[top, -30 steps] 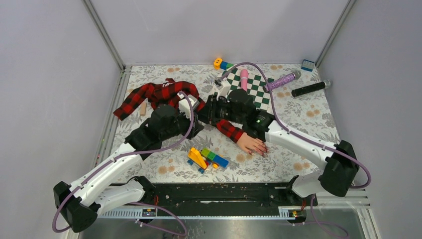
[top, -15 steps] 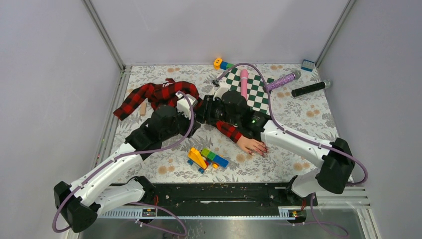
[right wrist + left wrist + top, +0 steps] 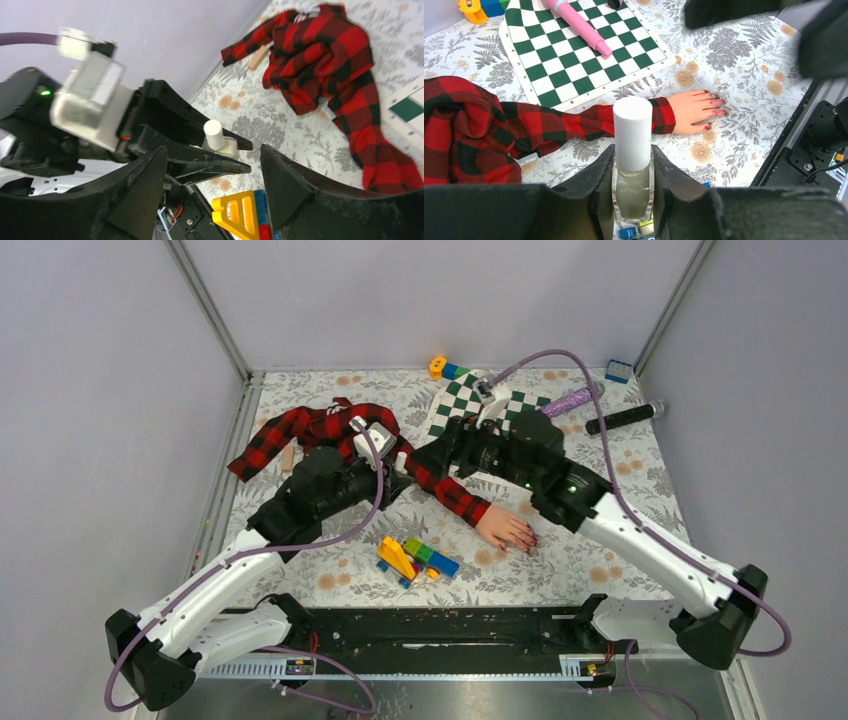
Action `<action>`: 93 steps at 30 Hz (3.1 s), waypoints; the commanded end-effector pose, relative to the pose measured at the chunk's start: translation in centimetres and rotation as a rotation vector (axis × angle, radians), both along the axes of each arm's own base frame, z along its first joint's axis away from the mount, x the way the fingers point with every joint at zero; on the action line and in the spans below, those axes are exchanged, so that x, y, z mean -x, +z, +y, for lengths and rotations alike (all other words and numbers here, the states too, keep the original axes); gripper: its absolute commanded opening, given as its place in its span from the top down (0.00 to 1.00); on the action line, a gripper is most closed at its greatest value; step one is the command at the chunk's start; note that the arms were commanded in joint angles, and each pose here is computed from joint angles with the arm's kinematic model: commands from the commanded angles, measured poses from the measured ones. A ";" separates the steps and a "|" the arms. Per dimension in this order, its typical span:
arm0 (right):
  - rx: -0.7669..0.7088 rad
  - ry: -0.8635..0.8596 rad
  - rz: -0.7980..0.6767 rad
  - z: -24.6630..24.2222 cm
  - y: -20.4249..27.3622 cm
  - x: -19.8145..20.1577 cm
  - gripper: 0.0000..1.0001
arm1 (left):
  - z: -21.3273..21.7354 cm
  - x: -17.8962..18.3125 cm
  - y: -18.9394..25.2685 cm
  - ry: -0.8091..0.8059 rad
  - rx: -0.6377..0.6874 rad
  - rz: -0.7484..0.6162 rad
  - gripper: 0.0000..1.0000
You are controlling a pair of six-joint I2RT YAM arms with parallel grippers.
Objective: Paint the nails
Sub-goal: Screw the nail polish bottle.
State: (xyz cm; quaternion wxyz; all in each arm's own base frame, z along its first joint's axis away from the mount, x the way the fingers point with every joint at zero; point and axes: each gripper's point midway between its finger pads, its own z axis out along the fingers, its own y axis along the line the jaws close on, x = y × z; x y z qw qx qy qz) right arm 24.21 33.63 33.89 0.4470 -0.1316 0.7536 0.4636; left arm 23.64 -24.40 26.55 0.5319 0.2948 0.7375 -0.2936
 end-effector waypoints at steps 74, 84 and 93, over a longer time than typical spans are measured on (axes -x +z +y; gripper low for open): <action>-0.191 0.740 -0.255 -0.7 3.8 13.1 1.00 | -5.5 11.4 13.0 -0.757 0.442 -0.066 1.00; -0.012 0.500 -0.003 1.3 -1.5 9.6 1.00 | -3.7 5.3 11.1 -0.342 0.350 -0.110 1.00; 0.132 0.286 0.156 2.6 -5.1 7.2 1.00 | -0.3 0.2 8.6 0.031 0.292 -0.084 1.00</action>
